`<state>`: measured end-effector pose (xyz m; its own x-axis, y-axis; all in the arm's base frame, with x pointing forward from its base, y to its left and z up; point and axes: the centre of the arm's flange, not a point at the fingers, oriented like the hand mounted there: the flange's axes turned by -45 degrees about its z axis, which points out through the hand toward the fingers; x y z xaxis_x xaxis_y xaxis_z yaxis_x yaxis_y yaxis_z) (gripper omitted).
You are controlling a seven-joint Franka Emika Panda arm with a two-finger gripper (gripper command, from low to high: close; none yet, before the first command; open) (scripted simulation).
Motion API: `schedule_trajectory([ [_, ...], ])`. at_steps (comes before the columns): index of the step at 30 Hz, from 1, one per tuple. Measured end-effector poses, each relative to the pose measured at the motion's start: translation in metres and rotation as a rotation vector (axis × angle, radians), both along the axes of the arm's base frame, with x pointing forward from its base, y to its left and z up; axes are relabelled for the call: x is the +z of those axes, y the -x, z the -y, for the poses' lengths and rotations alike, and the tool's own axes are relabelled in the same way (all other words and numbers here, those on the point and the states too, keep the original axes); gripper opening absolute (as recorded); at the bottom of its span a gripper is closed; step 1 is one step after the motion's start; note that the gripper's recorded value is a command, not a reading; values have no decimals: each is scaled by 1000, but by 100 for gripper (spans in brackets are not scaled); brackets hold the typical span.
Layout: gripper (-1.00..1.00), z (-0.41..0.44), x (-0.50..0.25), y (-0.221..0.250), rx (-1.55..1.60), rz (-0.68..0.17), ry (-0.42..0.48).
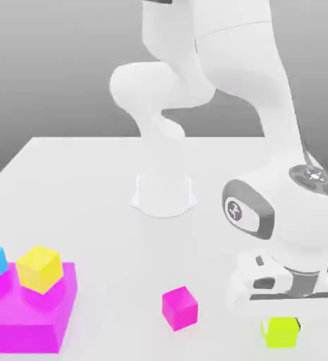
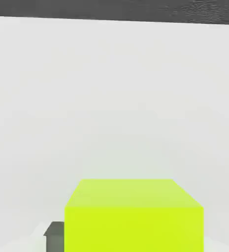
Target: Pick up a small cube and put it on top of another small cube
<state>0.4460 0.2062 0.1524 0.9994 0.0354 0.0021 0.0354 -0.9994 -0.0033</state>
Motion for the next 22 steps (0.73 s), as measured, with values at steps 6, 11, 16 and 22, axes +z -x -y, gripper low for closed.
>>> schedule_trajectory([
  [6,-100,55,52,5,-94,-5,26],
  [11,-100,147,78,26,-286,-6,23],
  [16,-100,188,60,40,-384,-2,5],
  [22,100,178,30,42,-361,-1,4],
])
